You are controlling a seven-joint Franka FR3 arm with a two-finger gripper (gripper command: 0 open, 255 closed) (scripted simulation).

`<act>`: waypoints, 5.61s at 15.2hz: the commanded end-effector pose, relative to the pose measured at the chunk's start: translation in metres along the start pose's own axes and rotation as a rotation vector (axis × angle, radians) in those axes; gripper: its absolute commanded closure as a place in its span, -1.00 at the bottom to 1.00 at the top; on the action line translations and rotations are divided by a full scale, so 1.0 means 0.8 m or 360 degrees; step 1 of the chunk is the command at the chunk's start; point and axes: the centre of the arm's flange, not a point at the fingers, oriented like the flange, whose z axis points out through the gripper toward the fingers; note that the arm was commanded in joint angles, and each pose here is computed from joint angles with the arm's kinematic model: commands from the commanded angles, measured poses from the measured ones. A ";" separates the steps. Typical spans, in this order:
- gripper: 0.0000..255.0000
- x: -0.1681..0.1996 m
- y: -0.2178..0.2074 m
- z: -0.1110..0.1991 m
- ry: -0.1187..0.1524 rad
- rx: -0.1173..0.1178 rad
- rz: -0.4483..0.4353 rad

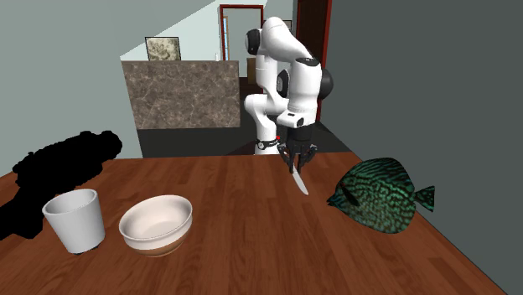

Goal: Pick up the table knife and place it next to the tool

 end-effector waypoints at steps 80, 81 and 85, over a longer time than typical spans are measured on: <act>1.00 -0.121 0.637 -0.171 -0.0001 0.0000 0.0000; 1.00 -0.121 0.637 -0.165 -0.0001 0.0000 0.0000; 1.00 -0.121 0.636 -0.138 -0.0001 0.0000 0.0000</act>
